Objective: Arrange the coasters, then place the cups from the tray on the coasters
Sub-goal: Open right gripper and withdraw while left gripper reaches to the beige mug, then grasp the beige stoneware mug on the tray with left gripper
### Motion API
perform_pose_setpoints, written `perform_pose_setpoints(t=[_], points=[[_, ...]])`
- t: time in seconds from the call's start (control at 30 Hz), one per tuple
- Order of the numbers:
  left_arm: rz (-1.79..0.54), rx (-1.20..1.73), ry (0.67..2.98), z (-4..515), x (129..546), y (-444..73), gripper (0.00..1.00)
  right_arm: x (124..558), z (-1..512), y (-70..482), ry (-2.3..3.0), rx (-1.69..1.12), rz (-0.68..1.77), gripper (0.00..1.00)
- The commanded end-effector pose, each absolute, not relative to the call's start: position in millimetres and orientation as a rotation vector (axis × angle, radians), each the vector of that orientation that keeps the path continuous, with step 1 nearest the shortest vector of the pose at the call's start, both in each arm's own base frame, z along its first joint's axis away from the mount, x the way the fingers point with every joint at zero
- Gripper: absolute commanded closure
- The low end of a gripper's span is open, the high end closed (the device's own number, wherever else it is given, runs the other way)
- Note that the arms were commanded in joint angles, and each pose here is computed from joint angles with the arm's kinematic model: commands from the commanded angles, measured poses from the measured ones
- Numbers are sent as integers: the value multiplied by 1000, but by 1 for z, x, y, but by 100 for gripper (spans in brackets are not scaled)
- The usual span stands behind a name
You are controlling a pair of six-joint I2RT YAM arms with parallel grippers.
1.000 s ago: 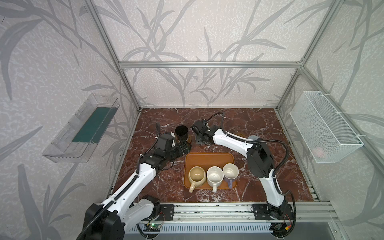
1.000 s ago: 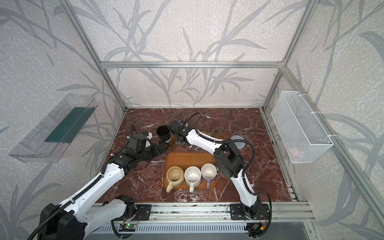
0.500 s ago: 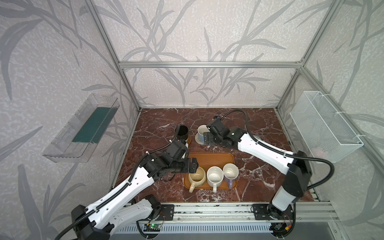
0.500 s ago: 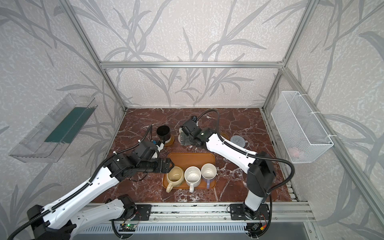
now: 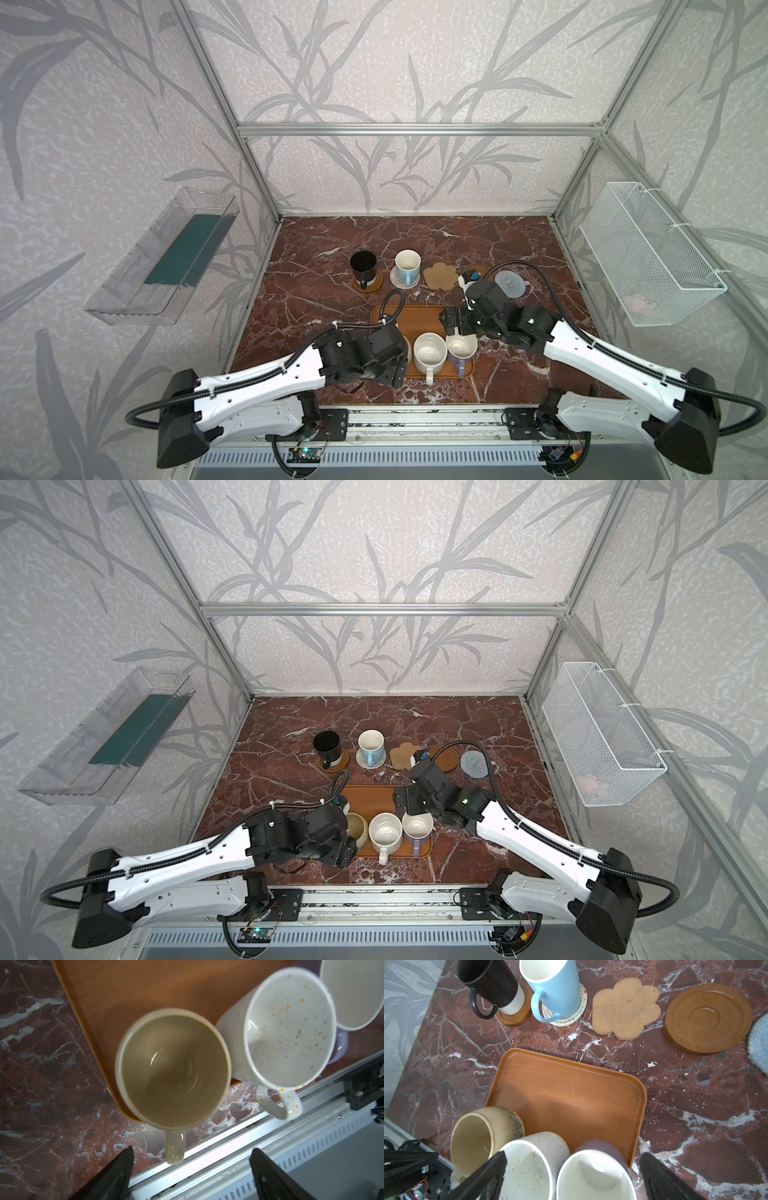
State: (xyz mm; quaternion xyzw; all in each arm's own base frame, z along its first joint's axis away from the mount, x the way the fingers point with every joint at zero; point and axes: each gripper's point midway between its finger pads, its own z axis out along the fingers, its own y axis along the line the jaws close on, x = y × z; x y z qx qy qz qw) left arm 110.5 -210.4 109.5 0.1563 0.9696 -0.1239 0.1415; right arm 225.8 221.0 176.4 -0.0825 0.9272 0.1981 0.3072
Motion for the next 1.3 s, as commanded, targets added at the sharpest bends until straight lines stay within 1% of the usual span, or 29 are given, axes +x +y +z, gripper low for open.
perform_pose_setpoints(t=[0.0,0.07,0.1,0.17,0.3,0.5,0.6,0.67,0.77,0.87,1.0,1.17,1.27], points=[[-222,422,2785,94,115,-208,15,220,188,214,2394,-203,569,1],[-147,421,2754,94,119,-206,25,218,189,211,2374,-198,581,1],[-145,422,2733,96,120,-207,27,216,189,211,2373,-200,588,1],[-156,410,2724,91,121,-208,27,213,188,212,2380,-212,603,1],[-66,377,2737,78,122,-197,32,208,183,213,2398,-222,627,1],[-44,375,2752,60,121,-196,37,198,181,216,2391,-245,703,1],[24,393,2752,58,123,-192,45,193,178,212,2390,-245,712,1],[33,406,2751,56,124,-195,45,191,177,207,2398,-174,730,1],[53,408,2746,54,127,-197,55,187,183,207,2370,-190,775,1],[99,387,2725,55,132,-194,56,186,187,207,2328,-209,796,1],[34,368,2728,51,131,-202,61,186,186,203,2323,-216,767,1],[34,351,2715,54,134,-202,76,185,179,203,2343,-225,755,1],[30,347,2704,56,135,-202,83,186,177,204,2347,-225,756,1]])
